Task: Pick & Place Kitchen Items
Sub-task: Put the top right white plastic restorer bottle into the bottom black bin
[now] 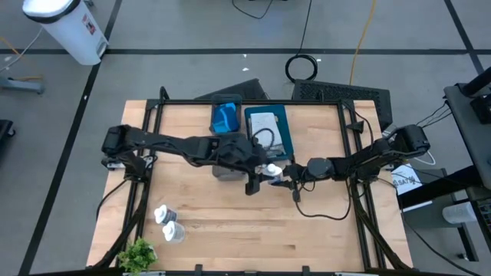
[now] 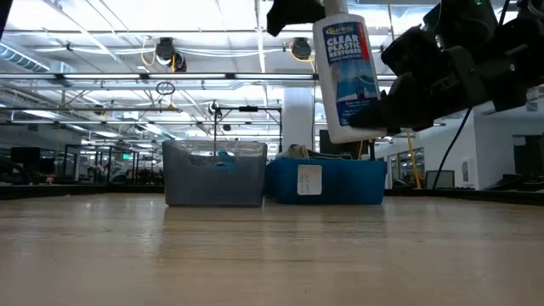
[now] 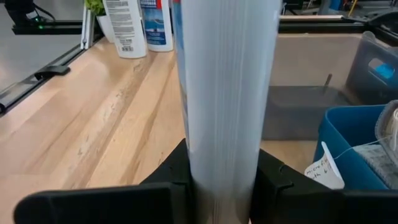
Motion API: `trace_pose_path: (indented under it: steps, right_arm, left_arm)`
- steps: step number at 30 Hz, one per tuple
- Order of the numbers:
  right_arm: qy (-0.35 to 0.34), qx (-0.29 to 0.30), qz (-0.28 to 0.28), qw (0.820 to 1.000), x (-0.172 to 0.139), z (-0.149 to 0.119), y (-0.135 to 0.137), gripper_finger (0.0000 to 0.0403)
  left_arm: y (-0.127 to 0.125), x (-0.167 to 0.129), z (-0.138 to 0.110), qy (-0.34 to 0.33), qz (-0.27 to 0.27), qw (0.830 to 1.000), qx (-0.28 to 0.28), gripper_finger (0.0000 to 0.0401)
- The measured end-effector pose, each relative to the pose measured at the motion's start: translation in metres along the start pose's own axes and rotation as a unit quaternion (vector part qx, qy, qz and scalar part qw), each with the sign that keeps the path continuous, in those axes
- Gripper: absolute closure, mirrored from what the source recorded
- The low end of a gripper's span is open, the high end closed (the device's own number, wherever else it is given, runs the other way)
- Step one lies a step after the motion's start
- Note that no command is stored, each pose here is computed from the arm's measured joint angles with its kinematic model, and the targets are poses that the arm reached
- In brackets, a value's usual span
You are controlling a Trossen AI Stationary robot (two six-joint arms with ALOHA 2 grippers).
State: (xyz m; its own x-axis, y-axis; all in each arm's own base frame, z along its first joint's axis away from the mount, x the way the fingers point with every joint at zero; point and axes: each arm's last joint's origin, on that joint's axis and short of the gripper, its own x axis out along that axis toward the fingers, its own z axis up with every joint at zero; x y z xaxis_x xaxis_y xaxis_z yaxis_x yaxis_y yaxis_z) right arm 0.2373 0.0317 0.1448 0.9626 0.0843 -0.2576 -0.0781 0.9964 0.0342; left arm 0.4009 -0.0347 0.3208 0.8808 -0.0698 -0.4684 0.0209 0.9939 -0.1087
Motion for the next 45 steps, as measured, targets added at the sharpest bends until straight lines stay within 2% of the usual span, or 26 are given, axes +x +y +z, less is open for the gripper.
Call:
trace_pose_path:
  steps: [2, 11, 15, 20, 25, 28, 33, 35, 38, 45]
  right_arm:
    - [0.001, 0.000, 0.000, 1.000, 0.000, 0.000, 0.000, 0.0333]
    - [0.005, 0.000, -0.001, 1.000, 0.000, -0.001, 0.000, 0.0330]
    - [0.007, 0.000, -0.001, 1.000, 0.000, -0.001, 0.000, 0.0333]
    - [0.007, 0.001, 0.001, 1.000, 0.000, -0.001, 0.000, 0.0328]
    - [0.007, -0.005, 0.000, 1.000, 0.000, -0.001, 0.000, 0.0322]
    - [0.001, -0.004, -0.004, 1.000, 0.000, 0.000, 0.000, 0.0296]
    - [-0.003, 0.031, -0.012, 0.999, 0.000, 0.001, -0.001, 0.0219]
    - [0.013, 0.035, 0.000, 0.999, -0.001, -0.003, 0.000, 0.0188]
    - [0.001, 0.035, 0.003, 0.999, -0.004, 0.004, 0.000, 0.0149]
    - [-0.020, 0.036, 0.011, 0.999, -0.015, 0.018, 0.001, 0.0104]
  left_arm:
    - [0.001, 0.005, -0.005, 0.021, 0.002, 1.000, 0.006, 0.0155]
    - [0.001, 0.006, -0.002, 0.008, 0.003, 0.999, 0.031, 0.0160]
    - [0.001, 0.006, -0.001, 0.003, 0.001, 0.999, 0.040, 0.0199]
    - [0.001, 0.006, -0.001, 0.005, 0.001, 1.000, 0.030, 0.0282]
    - [0.001, 0.006, -0.001, 0.004, 0.010, 1.000, 0.029, 0.0285]
    - [-0.001, -0.007, 0.001, 0.008, 0.028, 0.999, 0.039, 0.0285]
    - [-0.001, -0.041, 0.013, -0.001, 0.066, 0.997, 0.034, 0.0285]
    - [0.001, -0.057, 0.016, 0.000, 0.097, 0.995, 0.036, 0.0285]
    - [0.004, -0.074, 0.016, 0.018, 0.143, 0.989, 0.036, 0.0285]
    - [0.018, -0.102, 0.009, 0.061, 0.187, 0.980, 0.026, 0.0285]
